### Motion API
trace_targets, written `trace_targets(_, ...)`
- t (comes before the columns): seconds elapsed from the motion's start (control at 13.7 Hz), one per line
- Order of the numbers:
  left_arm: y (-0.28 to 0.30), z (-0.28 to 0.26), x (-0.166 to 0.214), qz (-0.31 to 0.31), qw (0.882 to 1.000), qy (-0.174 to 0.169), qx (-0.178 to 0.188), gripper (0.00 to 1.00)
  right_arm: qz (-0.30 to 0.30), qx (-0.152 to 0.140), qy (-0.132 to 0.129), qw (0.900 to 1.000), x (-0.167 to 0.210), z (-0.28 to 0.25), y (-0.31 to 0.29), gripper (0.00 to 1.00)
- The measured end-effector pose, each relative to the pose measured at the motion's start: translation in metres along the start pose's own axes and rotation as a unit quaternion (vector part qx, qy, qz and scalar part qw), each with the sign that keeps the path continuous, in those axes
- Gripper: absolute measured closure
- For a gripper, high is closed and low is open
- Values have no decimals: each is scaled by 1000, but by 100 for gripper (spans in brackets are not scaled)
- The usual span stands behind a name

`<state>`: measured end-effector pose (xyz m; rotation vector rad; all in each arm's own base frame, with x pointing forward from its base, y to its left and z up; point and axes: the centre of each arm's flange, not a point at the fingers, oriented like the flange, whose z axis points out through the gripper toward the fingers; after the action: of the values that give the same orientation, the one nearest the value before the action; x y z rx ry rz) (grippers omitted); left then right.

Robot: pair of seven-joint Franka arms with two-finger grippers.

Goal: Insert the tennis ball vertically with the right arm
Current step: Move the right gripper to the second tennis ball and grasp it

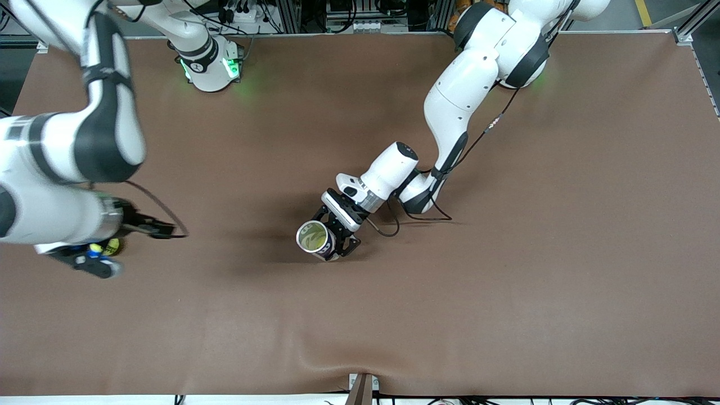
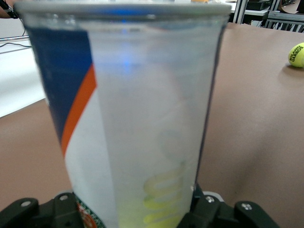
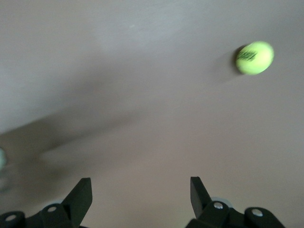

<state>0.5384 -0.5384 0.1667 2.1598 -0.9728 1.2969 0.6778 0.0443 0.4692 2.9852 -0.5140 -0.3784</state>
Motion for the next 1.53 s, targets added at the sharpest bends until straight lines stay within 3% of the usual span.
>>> trace_targets(0.51, -1, 0, 4, 0, 1000, 4, 1, 22, -92, -16, 11, 996, 59, 36, 135, 4)
trace_targets(0.95, 0, 0, 4, 0, 1000, 4, 1, 22, -138, -30, 28, 990, 82, 106, 166, 0)
trace_targets(1.53, -1, 0, 4, 0, 1000, 4, 1, 22, -175, -33, 71, 981, 95, 177, 216, 0)
